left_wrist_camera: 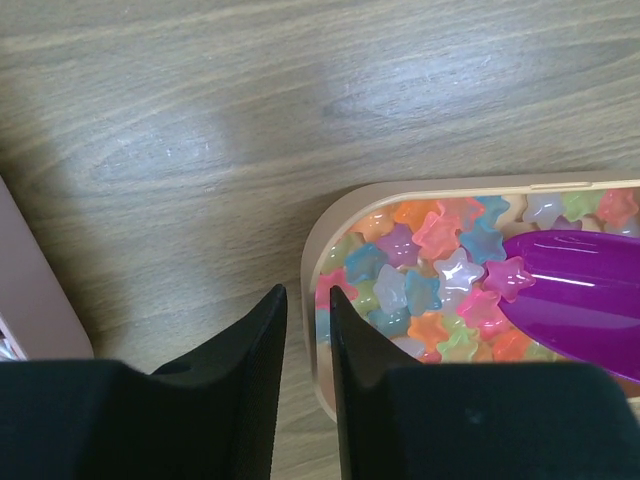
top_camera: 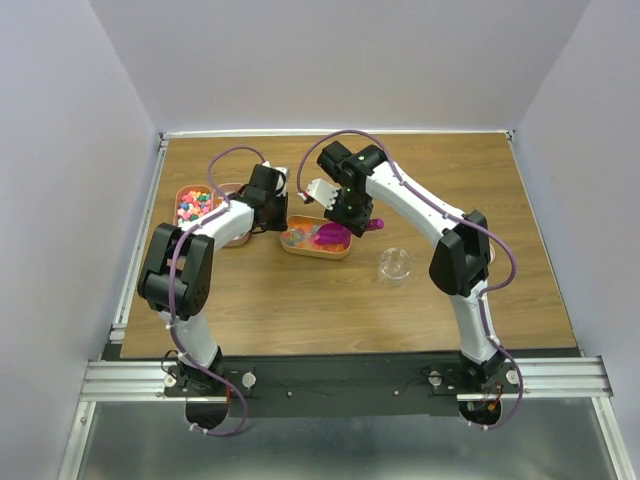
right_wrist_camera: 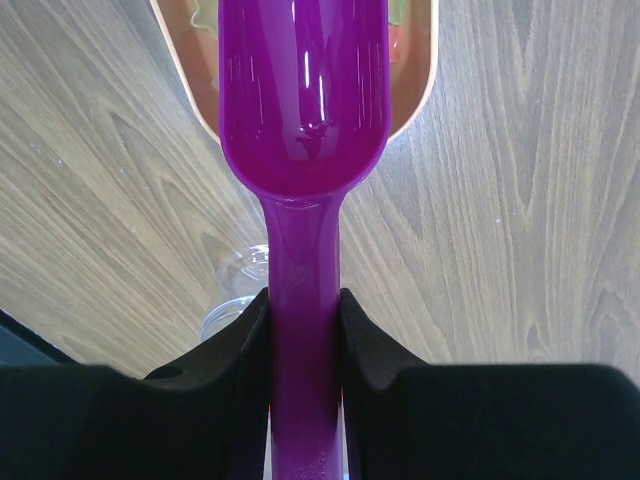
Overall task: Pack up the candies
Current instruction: Scoop the fake candies from the storage box.
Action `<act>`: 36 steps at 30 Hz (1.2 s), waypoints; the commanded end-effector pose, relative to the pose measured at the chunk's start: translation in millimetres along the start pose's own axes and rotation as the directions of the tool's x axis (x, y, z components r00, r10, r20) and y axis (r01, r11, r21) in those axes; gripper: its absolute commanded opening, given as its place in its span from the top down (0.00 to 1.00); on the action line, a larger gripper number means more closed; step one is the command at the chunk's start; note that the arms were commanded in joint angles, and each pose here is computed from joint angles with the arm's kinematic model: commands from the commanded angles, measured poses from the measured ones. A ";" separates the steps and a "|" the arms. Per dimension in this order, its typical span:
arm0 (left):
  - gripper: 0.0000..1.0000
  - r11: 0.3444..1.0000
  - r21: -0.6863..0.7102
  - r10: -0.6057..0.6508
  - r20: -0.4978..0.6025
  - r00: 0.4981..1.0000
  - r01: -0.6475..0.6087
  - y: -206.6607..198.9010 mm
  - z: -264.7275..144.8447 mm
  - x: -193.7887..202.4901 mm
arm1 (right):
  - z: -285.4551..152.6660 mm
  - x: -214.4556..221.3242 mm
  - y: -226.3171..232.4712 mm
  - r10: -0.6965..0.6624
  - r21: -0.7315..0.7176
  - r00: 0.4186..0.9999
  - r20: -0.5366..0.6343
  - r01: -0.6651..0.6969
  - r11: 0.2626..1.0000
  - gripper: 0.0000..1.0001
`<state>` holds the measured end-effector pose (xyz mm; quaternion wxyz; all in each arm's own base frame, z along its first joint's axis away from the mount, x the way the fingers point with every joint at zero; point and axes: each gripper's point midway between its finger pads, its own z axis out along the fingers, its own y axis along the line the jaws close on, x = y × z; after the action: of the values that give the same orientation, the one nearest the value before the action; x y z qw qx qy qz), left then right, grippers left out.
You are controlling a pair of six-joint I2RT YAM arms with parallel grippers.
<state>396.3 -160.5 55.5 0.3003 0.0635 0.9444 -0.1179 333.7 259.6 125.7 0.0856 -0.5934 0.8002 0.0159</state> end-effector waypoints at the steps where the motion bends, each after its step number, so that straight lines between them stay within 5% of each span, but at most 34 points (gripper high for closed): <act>1: 0.72 1.000 0.012 -0.001 -0.037 0.999 0.001 -5.0 2.6 10.3 | 1.3 6.2 5.9 -0.017 -0.018 0.999 -0.050 0.016 1.000 0.99; 36: 0.78 0.993 0.118 -0.004 -0.040 0.999 0.008 -26.0 1.1 11.3 | 39.5 -28.8 15.6 -0.091 -0.067 0.996 0.026 0.093 0.993 0.99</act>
<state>388.0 -175.6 54.3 0.2843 0.0750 0.9437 -0.1513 339.0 285.0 103.0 0.0770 -0.6163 0.7834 0.0238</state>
